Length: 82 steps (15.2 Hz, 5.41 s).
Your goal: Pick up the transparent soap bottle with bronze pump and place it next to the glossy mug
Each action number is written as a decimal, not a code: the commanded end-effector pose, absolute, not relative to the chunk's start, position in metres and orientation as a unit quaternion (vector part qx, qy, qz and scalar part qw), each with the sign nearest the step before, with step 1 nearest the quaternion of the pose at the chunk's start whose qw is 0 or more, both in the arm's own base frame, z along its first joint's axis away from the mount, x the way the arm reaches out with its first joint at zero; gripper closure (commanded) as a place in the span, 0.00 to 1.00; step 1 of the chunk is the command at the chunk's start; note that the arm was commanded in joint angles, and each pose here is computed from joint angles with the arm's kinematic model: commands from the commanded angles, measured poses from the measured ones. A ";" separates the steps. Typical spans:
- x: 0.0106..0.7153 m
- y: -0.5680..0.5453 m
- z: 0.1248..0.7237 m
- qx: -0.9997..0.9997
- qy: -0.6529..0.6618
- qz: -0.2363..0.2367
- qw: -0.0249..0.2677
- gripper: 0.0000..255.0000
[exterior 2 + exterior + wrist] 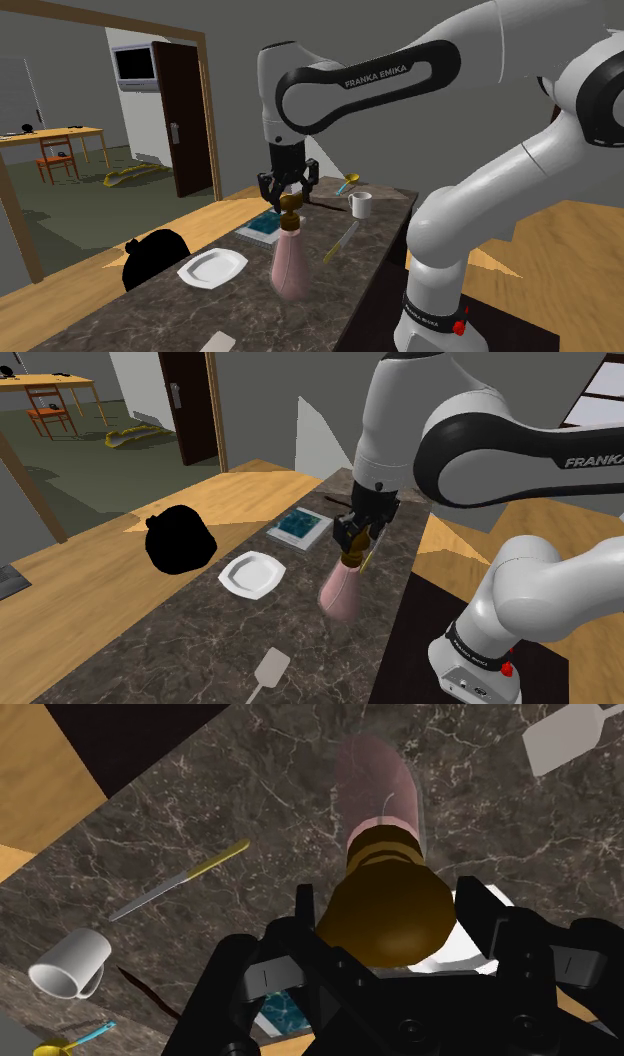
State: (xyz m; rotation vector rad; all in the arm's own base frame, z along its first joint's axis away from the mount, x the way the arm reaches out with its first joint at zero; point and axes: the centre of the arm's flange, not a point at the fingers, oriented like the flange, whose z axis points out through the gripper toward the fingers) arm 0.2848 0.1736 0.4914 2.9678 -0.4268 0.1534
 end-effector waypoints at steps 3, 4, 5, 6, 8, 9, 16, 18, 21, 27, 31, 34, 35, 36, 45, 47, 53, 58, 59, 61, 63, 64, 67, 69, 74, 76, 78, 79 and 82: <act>0.284 0.173 0.512 0.986 -0.142 0.051 0.070 1.00; 0.284 0.173 0.518 0.986 -0.142 0.051 0.070 1.00; 0.284 0.173 0.523 0.986 -0.142 0.051 0.070 1.00; 0.284 0.173 0.528 0.986 -0.142 0.051 0.070 1.00; 0.284 0.173 0.539 0.986 -0.142 0.051 0.070 1.00; 0.284 0.173 0.544 0.986 -0.142 0.051 0.070 1.00; 0.284 0.173 0.581 0.986 -0.142 0.051 0.070 1.00; 0.284 0.173 0.592 0.986 -0.142 0.051 0.070 1.00; 0.284 0.173 0.607 0.986 -0.142 0.051 0.070 1.00; 0.284 0.173 0.639 0.986 -0.142 0.051 0.070 1.00; 0.284 0.173 0.660 0.986 -0.142 0.051 0.070 1.00; 0.284 0.173 0.676 0.986 -0.142 0.051 0.070 1.00; 0.284 0.173 0.681 0.986 -0.142 0.051 0.070 1.00; 0.284 0.173 0.687 0.986 -0.142 0.051 0.070 1.00; 0.284 0.173 0.734 0.986 -0.142 0.051 0.070 1.00; 0.284 0.173 0.745 0.986 -0.142 0.051 0.070 1.00; 0.284 0.173 0.776 0.986 -0.142 0.051 0.070 1.00; 0.284 0.173 0.803 0.986 -0.142 0.051 0.070 1.00; 0.284 0.173 0.808 0.986 -0.142 0.051 0.070 1.00; 0.284 0.173 0.815 0.986 -0.142 0.051 0.070 1.00; 0.284 0.147 0.815 0.986 -0.142 0.051 0.070 1.00; 0.284 0.134 0.815 0.986 -0.142 0.051 0.070 1.00; 0.285 0.094 0.815 0.986 -0.142 0.051 0.070 1.00; 0.286 0.068 0.816 0.986 -0.142 0.051 0.070 1.00; 0.287 0.002 0.816 0.986 -0.142 0.051 0.070 1.00; 0.288 -0.025 0.816 0.986 -0.142 0.051 0.070 1.00; 0.288 -0.051 0.816 0.986 -0.142 0.051 0.070 1.00; 0.289 -0.064 0.816 0.986 -0.142 0.051 0.070 1.00; 0.289 -0.104 0.816 0.986 -0.142 0.051 0.070 1.00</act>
